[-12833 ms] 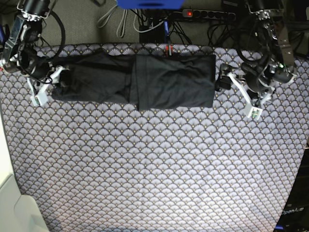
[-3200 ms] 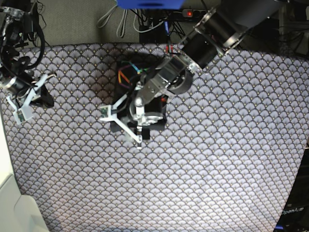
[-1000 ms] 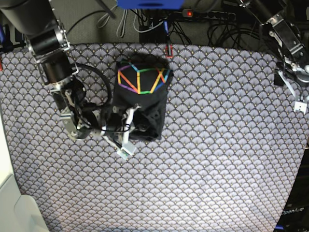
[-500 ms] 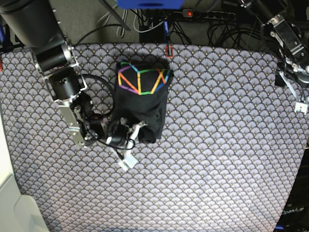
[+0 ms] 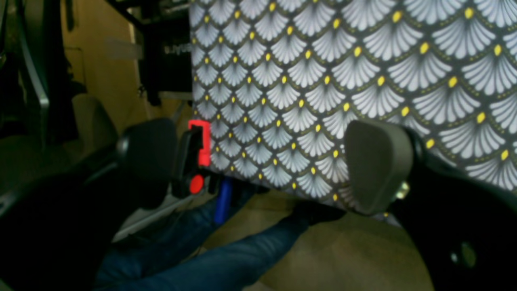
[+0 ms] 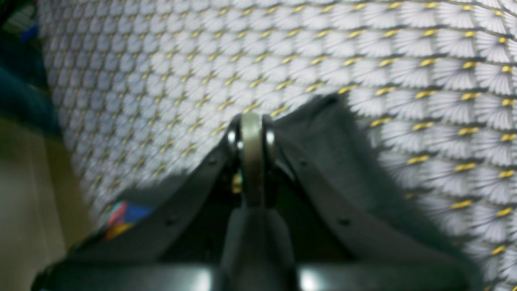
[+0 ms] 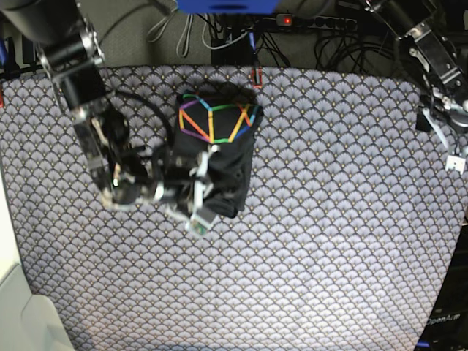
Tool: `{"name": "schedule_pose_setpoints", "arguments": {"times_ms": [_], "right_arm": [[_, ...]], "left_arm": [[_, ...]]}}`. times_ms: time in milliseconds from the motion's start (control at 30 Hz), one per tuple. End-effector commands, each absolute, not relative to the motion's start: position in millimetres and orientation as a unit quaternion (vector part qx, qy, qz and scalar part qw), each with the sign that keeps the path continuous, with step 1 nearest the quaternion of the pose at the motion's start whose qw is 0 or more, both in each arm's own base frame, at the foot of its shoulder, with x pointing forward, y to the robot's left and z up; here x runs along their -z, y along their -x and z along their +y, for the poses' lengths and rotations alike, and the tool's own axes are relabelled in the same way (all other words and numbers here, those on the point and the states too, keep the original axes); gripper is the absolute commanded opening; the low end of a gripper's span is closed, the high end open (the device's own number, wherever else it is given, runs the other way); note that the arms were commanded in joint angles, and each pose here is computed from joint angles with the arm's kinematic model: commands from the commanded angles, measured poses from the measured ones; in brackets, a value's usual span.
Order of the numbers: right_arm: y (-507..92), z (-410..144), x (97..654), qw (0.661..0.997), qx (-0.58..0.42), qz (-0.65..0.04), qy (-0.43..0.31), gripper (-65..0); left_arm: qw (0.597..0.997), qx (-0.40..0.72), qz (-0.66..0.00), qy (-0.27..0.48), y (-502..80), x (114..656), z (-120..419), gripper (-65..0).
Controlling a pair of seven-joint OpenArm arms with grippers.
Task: Fold the T-shirt properly
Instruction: 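Grasp the stack's lower end with the right gripper and straighten it, then release the stack and lift the right gripper away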
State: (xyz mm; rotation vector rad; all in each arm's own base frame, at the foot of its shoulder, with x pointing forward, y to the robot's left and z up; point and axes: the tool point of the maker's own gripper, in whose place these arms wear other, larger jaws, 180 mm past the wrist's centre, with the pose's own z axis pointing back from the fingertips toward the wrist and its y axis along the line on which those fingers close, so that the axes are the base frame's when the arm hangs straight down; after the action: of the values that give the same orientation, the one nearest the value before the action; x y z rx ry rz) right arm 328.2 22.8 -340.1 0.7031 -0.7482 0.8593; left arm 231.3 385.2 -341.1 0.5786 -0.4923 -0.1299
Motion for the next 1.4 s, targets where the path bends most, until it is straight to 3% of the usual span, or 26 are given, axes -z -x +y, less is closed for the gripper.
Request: {"name": "schedule_pose_setpoints", "arguments": {"times_ms": [0,200,367,600,767,1033,1200,1367], "right_arm": [[-329,31,314,0.759,-0.404,-0.380,-0.340,-64.8],[-280,38,345,0.773,-0.389,-0.339,-0.370,-64.8],[-271,29,391,0.810,-0.346,-0.281,-0.380,-64.8],[-258,33,419,0.823,-0.293,-0.264,-0.408,-64.8],[-255,33,402,0.811,-0.326,-0.276,-0.399,-64.8],[-224,41,343,0.764,-0.418,-0.317,-0.376,-64.8],[-195,32,346,0.765,-0.425,-0.304,-0.376,-64.8],[-170,4,360,0.779,-0.459,-0.284,-0.319,-64.8]], "left_arm": [[0.916,0.064,-0.255,-0.303,-238,324,395,0.0],[0.910,0.079,-0.262,-0.310,-249,315,395,0.0],[0.910,0.080,-0.263,-0.311,-249,314,394,0.0],[0.911,0.078,-0.261,-0.310,-247,315,396,0.0],[0.911,0.078,-0.260,-0.309,-247,316,396,0.0],[0.912,0.081,-0.260,-0.308,-248,317,394,0.0],[0.911,0.081,-0.286,-0.287,-256,312,392,0.0],[0.921,0.081,-0.274,-0.263,-249,318,402,0.0]]}}
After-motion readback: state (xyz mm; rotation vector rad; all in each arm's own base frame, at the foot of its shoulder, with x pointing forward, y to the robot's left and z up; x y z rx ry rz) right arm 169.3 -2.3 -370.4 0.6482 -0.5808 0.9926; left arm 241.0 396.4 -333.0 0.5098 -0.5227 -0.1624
